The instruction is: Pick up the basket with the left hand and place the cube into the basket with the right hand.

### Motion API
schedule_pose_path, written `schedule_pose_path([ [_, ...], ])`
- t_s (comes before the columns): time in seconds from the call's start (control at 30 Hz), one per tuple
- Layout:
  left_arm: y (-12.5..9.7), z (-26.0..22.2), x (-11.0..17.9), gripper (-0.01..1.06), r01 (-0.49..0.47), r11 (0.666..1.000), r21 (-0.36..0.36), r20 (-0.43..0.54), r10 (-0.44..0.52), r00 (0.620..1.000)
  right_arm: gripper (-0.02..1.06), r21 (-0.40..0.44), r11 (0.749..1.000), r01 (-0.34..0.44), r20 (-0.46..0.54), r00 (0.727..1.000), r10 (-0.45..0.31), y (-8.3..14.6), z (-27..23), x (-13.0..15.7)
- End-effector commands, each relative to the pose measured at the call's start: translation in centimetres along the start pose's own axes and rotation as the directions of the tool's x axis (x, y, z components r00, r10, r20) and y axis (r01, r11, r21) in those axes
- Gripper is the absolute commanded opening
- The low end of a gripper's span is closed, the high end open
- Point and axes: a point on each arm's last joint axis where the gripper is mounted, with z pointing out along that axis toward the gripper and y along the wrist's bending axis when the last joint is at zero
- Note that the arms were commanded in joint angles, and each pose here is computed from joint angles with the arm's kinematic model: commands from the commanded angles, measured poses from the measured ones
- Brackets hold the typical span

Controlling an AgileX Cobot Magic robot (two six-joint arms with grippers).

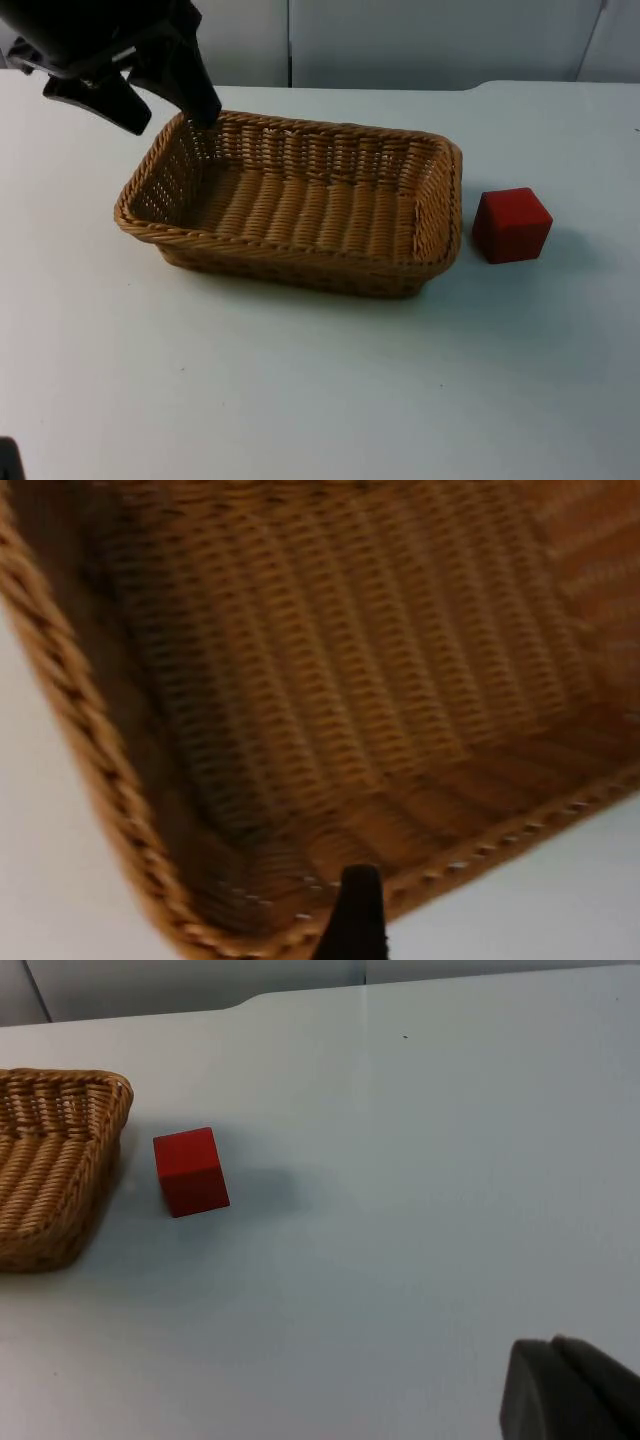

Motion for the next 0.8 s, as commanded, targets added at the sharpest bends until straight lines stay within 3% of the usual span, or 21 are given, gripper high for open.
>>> schedule_pose_path([
  [0.0,0.8,0.8,-1.2,0.70,-0.029,0.989,-0.146,-0.034,0.025,0.999,0.00,-0.006,1.000,0.005,0.009,1.000,-0.005,0.0,0.1,0.0],
  [0.17,2.1,2.4,-3.5,0.70,-0.088,0.955,-0.283,-0.061,0.073,0.995,0.00,-0.006,1.000,0.005,0.009,1.000,-0.005,0.0,0.1,0.0],
  [0.37,3.6,4.5,-3.9,0.70,-0.110,0.940,-0.322,-0.048,0.100,0.994,0.00,-0.006,1.000,0.005,0.009,1.000,-0.005,0.0,0.1,0.0],
  [0.47,5.0,6.9,-3.3,0.70,-0.139,0.928,-0.345,-0.092,0.114,0.989,0.00,-0.006,1.000,0.005,0.009,1.000,-0.005,0.0,0.1,0.0],
  [0.7,6.3,9.7,-2.4,0.68,-0.140,0.928,-0.347,-0.122,0.103,0.987,0.00,-0.006,1.000,0.005,0.009,1.000,-0.005,0.0,0.1,0.0],
  [0.77,6.6,10.5,-2.0,0.63,-0.136,0.930,-0.342,-0.137,0.094,0.986,0.00,-0.006,1.000,0.005,0.009,1.000,-0.005,0.0,0.1,0.0],
])
